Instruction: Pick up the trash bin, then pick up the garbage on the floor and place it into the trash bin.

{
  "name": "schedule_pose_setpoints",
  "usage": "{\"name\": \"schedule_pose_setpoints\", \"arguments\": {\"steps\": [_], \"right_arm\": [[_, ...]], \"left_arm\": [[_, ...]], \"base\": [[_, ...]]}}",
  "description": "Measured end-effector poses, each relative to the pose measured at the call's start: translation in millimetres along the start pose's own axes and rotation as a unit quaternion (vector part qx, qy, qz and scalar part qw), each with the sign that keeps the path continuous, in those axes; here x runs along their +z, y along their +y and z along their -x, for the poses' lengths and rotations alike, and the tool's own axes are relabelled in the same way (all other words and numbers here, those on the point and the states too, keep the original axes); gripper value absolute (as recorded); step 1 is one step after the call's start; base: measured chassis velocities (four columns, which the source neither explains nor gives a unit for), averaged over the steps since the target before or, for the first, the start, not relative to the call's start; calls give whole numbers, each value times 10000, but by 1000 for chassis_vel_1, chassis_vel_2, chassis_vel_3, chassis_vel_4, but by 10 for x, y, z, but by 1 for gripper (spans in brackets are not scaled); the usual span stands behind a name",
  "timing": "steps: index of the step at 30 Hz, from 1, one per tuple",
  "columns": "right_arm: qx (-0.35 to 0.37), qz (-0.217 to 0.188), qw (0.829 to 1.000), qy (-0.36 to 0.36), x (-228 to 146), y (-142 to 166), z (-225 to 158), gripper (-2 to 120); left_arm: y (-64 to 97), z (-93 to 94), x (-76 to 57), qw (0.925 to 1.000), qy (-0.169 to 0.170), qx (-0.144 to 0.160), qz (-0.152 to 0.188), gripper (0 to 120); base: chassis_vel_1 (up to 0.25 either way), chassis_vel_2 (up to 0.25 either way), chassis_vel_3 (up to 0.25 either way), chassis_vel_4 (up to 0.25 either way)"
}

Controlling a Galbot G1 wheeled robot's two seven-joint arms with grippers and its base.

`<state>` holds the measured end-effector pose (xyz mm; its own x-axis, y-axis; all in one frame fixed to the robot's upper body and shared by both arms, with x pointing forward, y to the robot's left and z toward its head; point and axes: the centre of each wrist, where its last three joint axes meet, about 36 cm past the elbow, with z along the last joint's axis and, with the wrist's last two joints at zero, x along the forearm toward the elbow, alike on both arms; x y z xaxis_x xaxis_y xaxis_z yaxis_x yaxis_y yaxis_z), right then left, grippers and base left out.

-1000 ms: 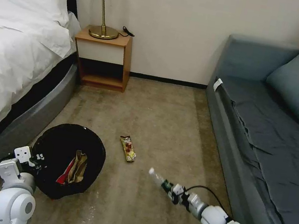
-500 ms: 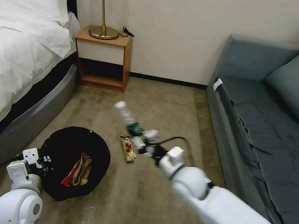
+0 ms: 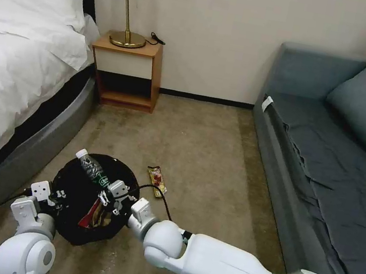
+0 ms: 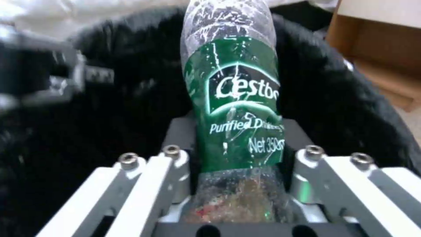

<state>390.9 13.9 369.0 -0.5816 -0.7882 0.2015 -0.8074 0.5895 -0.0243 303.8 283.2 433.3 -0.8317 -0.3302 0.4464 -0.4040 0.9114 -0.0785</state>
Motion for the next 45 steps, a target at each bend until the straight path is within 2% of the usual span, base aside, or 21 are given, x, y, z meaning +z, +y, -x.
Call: {"name": "schedule_pose_setpoints", "arguments": {"steps": [6, 10, 11, 12, 15, 16, 18, 20, 21, 23, 25, 27, 29, 31, 32, 36, 37, 38, 42, 43, 45], "right_arm": [[32, 8, 10000, 34, 6, -1, -54, 51], [56, 27, 10000, 31, -5, -18, -93, 69], [56, 27, 10000, 31, -5, -18, -93, 69], [45, 46, 10000, 20, -15, -6, -100, 77], [31, 63, 10000, -3, -32, 10, -104, 88], [31, 63, 10000, -3, -32, 10, -104, 88], [89, 129, 9997, -171, -148, -16, -101, 97], [255, 252, 9981, -504, -381, -125, -133, 99], [255, 252, 9981, -504, -381, -125, -133, 99], [559, 285, 9943, -858, -616, -339, -240, 100], [1198, 75, 9837, -1339, -875, -739, -505, 100], [1427, -49, 9783, -1499, -940, -857, -609, 100], [2039, -325, 9609, -1846, -1051, -1069, -917, 100], [2606, -458, 9436, -1990, -1064, -1155, -1219, 100], [2606, -458, 9436, -1990, -1064, -1155, -1219, 100], [3652, -714, 9082, -1916, -933, -1103, -1750, 100], [3940, -755, 8970, -1859, -853, -998, -1917, 100], [3940, -755, 8970, -1859, -853, -998, -1917, 100], [4296, -451, 8869, -1638, -606, -525, -2148, 100], [4296, -451, 8869, -1638, -606, -525, -2148, 100], [4362, -225, 8854, -1592, -559, -333, -2151, 100]], "left_arm": [[-13, -1, 2, 10000, -1, 5, 9, 3], [-22, -10, -5, 10000, -15, 12, 16, 3], [-22, -10, -5, 10000, -15, 12, 16, 3], [-21, -16, -6, 10000, -17, 13, 17, 3], [-19, -22, -6, 10000, -16, 11, 19, 3], [-19, -22, -6, 10000, -16, 11, 19, 3], [-13, -23, -6, 10000, -18, 2, 20, 3], [-10, -23, -7, 10000, -18, -1, 18, 3], [-10, -23, -7, 10000, -18, -1, 18, 3], [0, -20, -14, 10000, -28, -9, 15, 3], [31, -10, -37, 10000, -55, -34, -8, 3], [42, -7, -45, 10000, -63, -37, -23, 3], [72, -1, -62, 9999, -74, -44, -63, 3], [91, 3, -73, 9999, -84, -50, -80, 3], [91, 3, -73, 9999, -84, -50, -80, 3], [119, 18, -89, 9999, -97, -60, -126, 3], [125, 24, -90, 9998, -94, -60, -138, 3], [125, 24, -90, 9998, -94, -60, -138, 3], [146, 41, -94, 9998, -100, -85, -147, 3], [146, 41, -94, 9998, -100, -85, -147, 3], [156, 42, -99, 9998, -110, -98, -150, 3]], "base": [[0, 0, 0, 0], [0, 0, 0, 0], [0, 0, 0, 0], [0, 0, 0, 0], [0, 0, 0, 0], [0, 0, 0, 0], [0, 0, 0, 0], [0, 0, 0, 0], [0, 0, 0, 0], [0, 0, 0, 0], [0, 0, 0, 0], [0, 0, 0, 0], [0, 0, 0, 0], [0, 0, 0, 0], [0, 0, 0, 0], [0, 0, 0, 0], [0, 0, 0, 0], [0, 0, 0, 0], [0, 0, 0, 0], [0, 0, 0, 0], [0, 0, 0, 0]]}}
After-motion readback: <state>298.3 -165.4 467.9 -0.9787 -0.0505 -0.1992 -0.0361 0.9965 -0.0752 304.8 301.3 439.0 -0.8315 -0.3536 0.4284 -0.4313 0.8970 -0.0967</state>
